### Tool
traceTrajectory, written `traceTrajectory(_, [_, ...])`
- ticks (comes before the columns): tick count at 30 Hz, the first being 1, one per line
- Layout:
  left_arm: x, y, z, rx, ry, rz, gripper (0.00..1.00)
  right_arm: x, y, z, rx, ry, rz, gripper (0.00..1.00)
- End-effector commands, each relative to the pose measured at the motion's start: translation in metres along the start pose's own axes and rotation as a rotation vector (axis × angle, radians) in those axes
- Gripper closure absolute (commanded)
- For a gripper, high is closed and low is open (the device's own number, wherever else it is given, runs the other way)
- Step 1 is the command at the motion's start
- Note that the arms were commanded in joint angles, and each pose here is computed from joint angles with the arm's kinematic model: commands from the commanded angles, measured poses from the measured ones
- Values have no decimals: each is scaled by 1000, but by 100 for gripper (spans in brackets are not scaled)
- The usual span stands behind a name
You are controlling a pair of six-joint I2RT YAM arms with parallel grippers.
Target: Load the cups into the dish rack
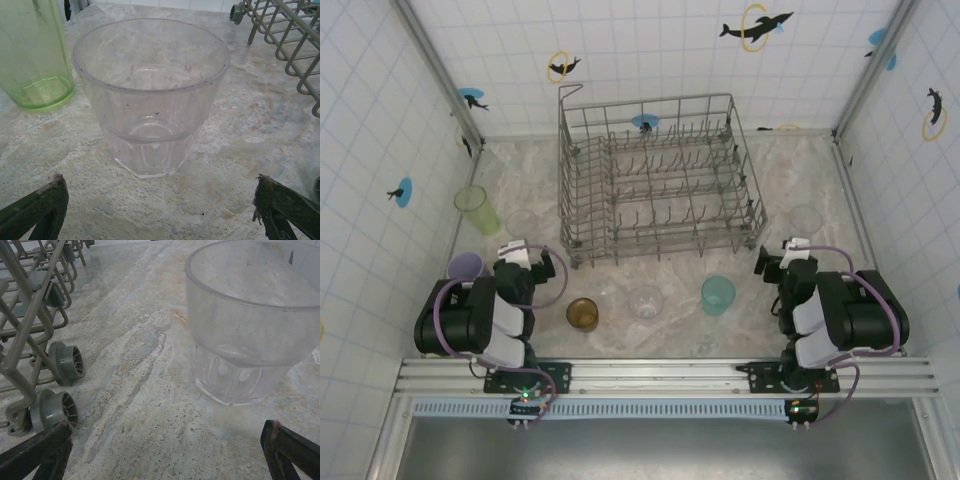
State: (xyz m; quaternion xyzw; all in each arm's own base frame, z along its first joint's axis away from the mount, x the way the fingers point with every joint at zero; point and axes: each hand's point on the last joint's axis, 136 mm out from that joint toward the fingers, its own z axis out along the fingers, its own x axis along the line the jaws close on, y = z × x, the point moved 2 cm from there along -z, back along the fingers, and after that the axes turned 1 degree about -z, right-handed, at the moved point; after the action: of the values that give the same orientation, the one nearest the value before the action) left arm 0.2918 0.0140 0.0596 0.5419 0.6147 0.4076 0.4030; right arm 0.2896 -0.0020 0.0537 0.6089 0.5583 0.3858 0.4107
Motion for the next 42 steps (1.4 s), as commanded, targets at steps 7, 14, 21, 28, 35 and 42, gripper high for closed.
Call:
traceTrajectory(7, [2,5,1,-23,6,-13,2,-2,7,-1,-39,-11,-2,0])
traceTrajectory(14, [2,5,1,-24,6,-13,2,-2,7,-1,-38,-9,-2,0])
traceTrajectory(21, [2,5,1,-23,6,-15,2,-2,7,-1,-39,-8,0,0])
traceTrajectory(28, [2,5,1,-23,6,-15,2,-2,7,-1,-36,-6,3,0])
traceTrajectory(35, [2,5,0,-24,-10,-26,3,2,7,-1,-38,14,-15,0])
traceTrajectory(42, [13,14,4,-18,66,-55,2,3,15,-5,-61,-7,-46,0])
